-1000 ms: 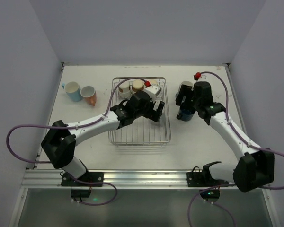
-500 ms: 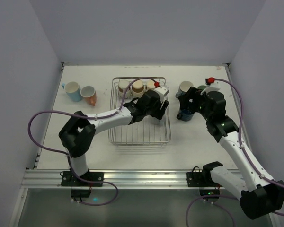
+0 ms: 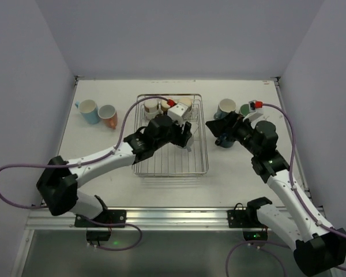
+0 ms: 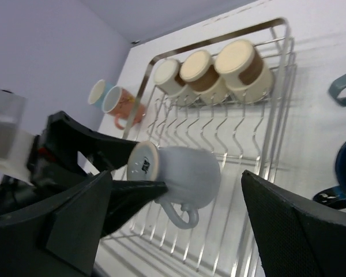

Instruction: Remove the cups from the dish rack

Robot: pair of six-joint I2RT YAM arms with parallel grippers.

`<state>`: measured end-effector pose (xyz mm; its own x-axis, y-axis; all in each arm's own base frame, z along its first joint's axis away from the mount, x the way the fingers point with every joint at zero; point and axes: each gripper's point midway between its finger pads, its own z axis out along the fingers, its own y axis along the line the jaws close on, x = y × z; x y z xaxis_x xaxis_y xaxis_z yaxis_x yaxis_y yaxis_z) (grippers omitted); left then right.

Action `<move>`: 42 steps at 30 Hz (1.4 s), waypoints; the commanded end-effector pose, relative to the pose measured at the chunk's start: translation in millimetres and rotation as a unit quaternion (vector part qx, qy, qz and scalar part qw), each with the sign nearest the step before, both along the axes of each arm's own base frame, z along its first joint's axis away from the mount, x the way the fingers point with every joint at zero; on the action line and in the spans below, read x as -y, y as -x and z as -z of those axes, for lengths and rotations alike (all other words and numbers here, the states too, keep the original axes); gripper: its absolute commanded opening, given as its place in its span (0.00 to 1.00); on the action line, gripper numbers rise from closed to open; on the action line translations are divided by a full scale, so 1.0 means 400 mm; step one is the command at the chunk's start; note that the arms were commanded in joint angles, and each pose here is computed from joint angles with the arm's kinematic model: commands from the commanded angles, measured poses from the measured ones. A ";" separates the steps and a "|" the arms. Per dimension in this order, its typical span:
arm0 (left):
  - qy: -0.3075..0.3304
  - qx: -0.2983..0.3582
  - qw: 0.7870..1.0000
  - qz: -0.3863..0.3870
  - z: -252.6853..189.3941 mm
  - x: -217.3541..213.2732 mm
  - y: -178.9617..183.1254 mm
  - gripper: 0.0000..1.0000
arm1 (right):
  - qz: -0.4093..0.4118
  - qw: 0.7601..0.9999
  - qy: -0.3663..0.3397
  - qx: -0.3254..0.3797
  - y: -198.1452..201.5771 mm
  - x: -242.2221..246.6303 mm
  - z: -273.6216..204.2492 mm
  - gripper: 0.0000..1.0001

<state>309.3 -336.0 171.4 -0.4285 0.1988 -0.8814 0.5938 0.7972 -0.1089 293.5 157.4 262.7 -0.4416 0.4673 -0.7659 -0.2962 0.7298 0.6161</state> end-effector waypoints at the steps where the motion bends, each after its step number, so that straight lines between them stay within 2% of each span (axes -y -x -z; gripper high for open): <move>1: 0.163 0.121 0.979 -0.015 -0.307 -0.024 0.009 0.00 | -0.062 0.991 -0.117 0.013 0.047 -0.072 -0.064 0.97; 3: 0.211 0.139 0.967 -0.014 -0.380 -0.058 0.046 0.00 | -0.088 0.983 -0.159 0.025 0.066 -0.101 -0.090 0.99; 4: 0.227 0.143 0.963 -0.012 -0.383 -0.070 0.060 0.00 | -0.093 0.978 -0.186 0.005 0.074 -0.113 -0.077 0.99; 5: 0.249 0.141 0.958 -0.011 -0.397 -0.078 0.073 0.00 | -0.102 0.974 -0.201 0.016 0.079 -0.121 -0.095 0.99; 9: 0.328 0.158 0.932 0.009 -0.473 -0.129 0.140 0.00 | -0.139 0.965 -0.221 -0.001 0.101 -0.178 -0.096 0.99; 11: 0.348 0.158 0.924 0.013 -0.478 -0.142 0.157 0.00 | -0.170 0.958 -0.230 0.011 0.116 -0.204 -0.129 0.99; 13: 0.370 0.166 0.914 0.023 -0.496 -0.155 0.180 0.00 | -0.215 0.946 -0.243 0.001 0.144 -0.241 -0.144 0.99; 14: 0.381 0.161 0.910 0.027 -0.499 -0.155 0.186 0.00 | -0.235 0.937 -0.258 0.026 0.157 -0.248 -0.178 0.98; 18: 0.410 0.159 0.897 0.044 -0.509 -0.161 0.212 0.00 | -0.297 0.906 -0.299 0.030 0.199 -0.281 -0.215 0.85; 19: 0.416 0.159 0.894 0.045 -0.510 -0.164 0.215 0.00 | -0.312 0.897 -0.312 0.005 0.203 -0.294 -0.205 0.79; 20: 0.425 0.157 0.890 0.045 -0.512 -0.165 0.219 0.00 | -0.327 0.887 -0.325 0.023 0.213 -0.295 -0.229 0.77; 24: 0.447 0.153 0.878 0.073 -0.514 -0.159 0.247 0.00 | -0.362 0.858 -0.363 0.016 0.234 -0.322 -0.252 0.70; 27: 0.445 0.147 0.880 0.073 -0.504 -0.157 0.248 0.00 | -0.358 0.851 -0.384 0.021 0.231 -0.331 -0.274 0.53; 28: 0.443 0.145 0.882 0.072 -0.500 -0.156 0.248 0.05 | -0.355 0.850 -0.388 0.023 0.229 -0.331 -0.278 0.36; 29: 0.441 0.145 0.883 0.064 -0.497 -0.162 0.243 0.11 | -0.349 0.848 -0.397 0.033 0.226 -0.326 -0.291 0.28; 30: 0.439 0.145 0.885 0.060 -0.495 -0.169 0.245 0.33 | -0.346 0.846 -0.405 0.035 0.226 -0.321 -0.297 0.20; 31: 0.434 0.148 0.887 0.055 -0.491 -0.176 0.245 0.46 | -0.342 0.845 -0.410 0.038 0.227 -0.315 -0.295 0.13; 32: 0.437 0.156 0.884 0.052 -0.503 -0.192 0.252 0.69 | -0.329 0.846 -0.417 0.040 0.220 -0.309 -0.296 0.02; 36: 0.401 0.160 0.902 0.005 -0.478 -0.239 0.238 1.00 | -0.317 0.859 -0.398 0.055 0.216 -0.303 -0.290 0.00; 38: 0.364 0.154 0.918 -0.020 -0.456 -0.264 0.229 1.00 | -0.297 0.877 -0.376 0.034 0.186 -0.299 -0.260 0.00; 39: 0.347 0.151 0.925 -0.033 -0.448 -0.275 0.224 1.00 | -0.292 0.885 -0.358 0.051 0.181 -0.291 -0.269 0.00; 41: 0.291 0.139 0.944 -0.071 -0.411 -0.313 0.211 1.00 | -0.243 0.917 -0.317 0.012 0.125 -0.272 -0.211 0.00; 42: 0.270 0.136 0.950 -0.082 -0.400 -0.327 0.208 1.00 | -0.224 0.931 -0.283 0.051 0.109 -0.250 -0.239 0.00</move>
<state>212.2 -231.3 353.0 -0.1604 -0.4995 -0.8513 0.6628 0.5847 -0.4679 229.7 280.0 326.0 -0.7887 0.5044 -0.3516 -0.4426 -0.0688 0.8941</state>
